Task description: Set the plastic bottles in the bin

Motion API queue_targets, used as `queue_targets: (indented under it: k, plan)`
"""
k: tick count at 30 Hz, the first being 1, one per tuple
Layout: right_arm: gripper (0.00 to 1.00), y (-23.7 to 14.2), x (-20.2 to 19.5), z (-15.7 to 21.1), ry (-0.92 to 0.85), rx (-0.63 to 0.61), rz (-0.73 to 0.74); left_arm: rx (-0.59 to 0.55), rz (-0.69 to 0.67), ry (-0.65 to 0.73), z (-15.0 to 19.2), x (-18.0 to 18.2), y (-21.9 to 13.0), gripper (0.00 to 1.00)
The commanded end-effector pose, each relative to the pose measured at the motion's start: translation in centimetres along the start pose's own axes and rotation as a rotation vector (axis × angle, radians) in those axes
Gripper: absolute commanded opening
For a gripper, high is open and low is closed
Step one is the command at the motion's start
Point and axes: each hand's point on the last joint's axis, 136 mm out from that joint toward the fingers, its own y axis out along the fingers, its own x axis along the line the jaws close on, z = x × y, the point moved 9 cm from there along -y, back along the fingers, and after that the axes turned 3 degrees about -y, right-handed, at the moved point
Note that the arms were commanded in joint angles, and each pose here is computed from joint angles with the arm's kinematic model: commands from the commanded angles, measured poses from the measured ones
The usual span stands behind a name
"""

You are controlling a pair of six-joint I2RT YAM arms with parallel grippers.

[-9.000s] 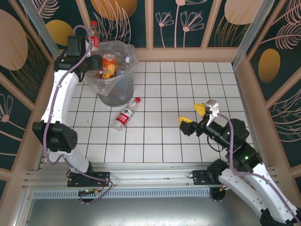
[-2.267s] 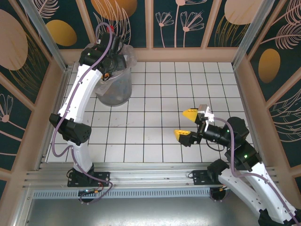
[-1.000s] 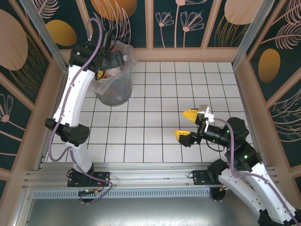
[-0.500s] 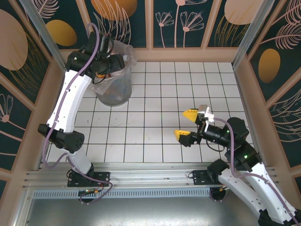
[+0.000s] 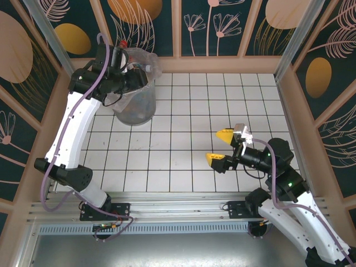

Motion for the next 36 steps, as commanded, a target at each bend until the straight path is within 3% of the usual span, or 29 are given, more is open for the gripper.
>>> queue_targets:
  k: [1,7,15,25,36]
  plan:
    - [0.99,0.1,-0.3,0.0,-0.006,-0.006,0.022,0.045,0.031,0.030,1.2,-0.2,0.4,0.57]
    - [0.99,0.1,-0.4,0.0,-0.004,-0.004,0.024,0.075,0.130,0.037,2.1,-1.5,0.2,0.52]
    - [0.99,0.2,-0.4,0.0,-0.001,-0.002,0.021,0.075,0.200,0.042,2.0,-2.3,1.8,0.52]
    - [0.99,0.0,-0.3,0.1,-0.001,-0.004,0.024,-0.019,-0.114,0.072,0.6,-0.1,3.5,0.53]
    - [0.99,0.0,-0.3,0.0,0.000,-0.008,0.024,-0.038,-0.157,0.075,0.4,0.4,3.9,0.55]
